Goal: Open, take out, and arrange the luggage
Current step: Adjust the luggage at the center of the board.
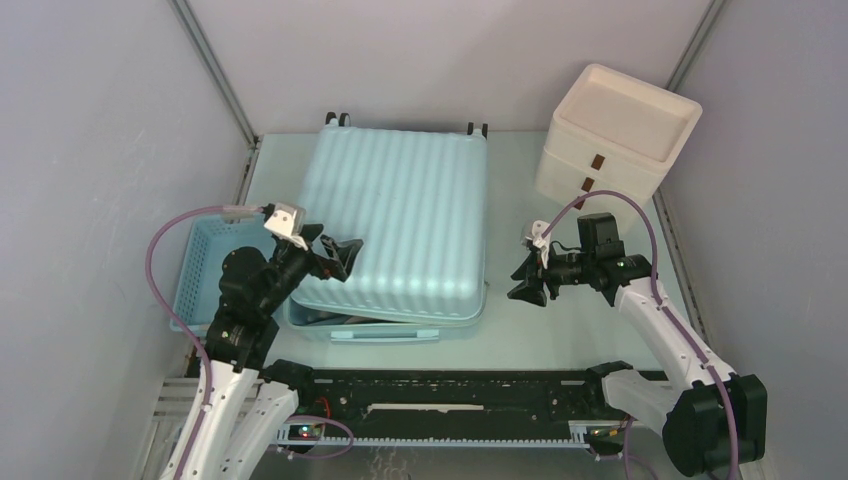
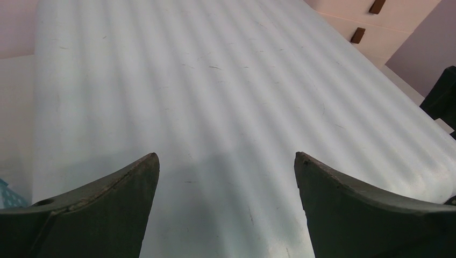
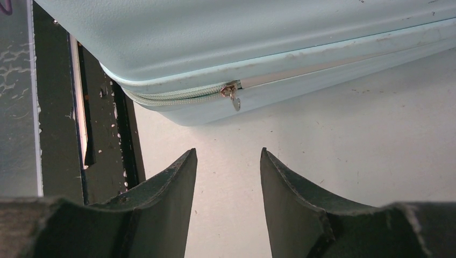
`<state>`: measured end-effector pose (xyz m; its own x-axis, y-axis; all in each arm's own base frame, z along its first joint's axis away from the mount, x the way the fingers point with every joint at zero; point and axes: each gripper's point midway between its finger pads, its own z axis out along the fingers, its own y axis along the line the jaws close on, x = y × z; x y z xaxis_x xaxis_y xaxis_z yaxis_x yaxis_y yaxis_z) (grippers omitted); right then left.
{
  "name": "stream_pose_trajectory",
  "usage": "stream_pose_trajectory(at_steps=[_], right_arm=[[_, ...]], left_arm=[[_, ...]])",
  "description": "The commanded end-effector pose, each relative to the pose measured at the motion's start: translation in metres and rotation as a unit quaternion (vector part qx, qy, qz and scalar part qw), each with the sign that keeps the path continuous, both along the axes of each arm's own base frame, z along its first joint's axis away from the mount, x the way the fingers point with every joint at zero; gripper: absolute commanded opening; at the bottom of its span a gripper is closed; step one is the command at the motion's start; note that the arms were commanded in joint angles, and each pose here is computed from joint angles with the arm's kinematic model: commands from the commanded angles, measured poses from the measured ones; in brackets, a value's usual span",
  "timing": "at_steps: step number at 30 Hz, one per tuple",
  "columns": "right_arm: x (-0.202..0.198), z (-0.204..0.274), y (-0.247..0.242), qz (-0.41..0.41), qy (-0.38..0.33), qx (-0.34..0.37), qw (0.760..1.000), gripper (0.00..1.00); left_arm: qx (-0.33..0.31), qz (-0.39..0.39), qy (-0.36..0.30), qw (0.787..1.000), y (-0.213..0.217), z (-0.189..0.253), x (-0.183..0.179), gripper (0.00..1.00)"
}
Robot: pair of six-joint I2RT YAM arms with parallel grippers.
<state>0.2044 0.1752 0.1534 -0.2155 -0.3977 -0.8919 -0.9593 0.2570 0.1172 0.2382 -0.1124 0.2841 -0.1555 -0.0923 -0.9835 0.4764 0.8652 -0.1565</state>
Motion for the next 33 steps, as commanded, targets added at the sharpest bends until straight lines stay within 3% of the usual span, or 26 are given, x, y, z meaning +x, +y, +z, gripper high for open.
stream_pose_trajectory(at_steps=[1, 8, 17, 22, 27, 30, 33], right_arm=[[0.006, 0.021, 0.002, 0.008, -0.035, 0.012, 0.999, 0.56], [0.006, 0.022, 0.001, 0.007, -0.037, 0.011, 0.999, 0.55], [0.004, 0.022, 0.002, 0.012, -0.038, 0.015, 0.999, 0.55], [0.001, 0.024, 0.003, 0.019, -0.040, 0.018, 0.999, 0.54], [-0.002, 0.026, 0.005, 0.027, -0.042, 0.022, 0.999, 0.54], [-0.004, 0.025, 0.007, 0.031, -0.040, 0.021, 0.998, 0.54], [-0.007, 0.025, 0.010, 0.038, -0.039, 0.021, 0.998, 0.54]], left_arm=[[0.002, 0.026, -0.001, 1.000, 0.008, -0.001, 0.004, 1.00], [-0.011, 0.111, 0.003, 0.994, 0.038, 0.001, 0.012, 0.99], [-0.067, 0.238, 0.006, 0.969, 0.101, 0.003, 0.027, 0.86], [-0.079, 0.312, 0.048, 0.946, 0.132, -0.017, 0.033, 0.71], [-0.080, 0.389, 0.085, 0.914, 0.164, -0.033, 0.035, 0.47], [-0.090, 0.401, 0.108, 0.905, 0.174, -0.045, 0.040, 0.45], [-0.102, 0.365, 0.148, 0.913, 0.167, -0.061, 0.050, 0.45]])
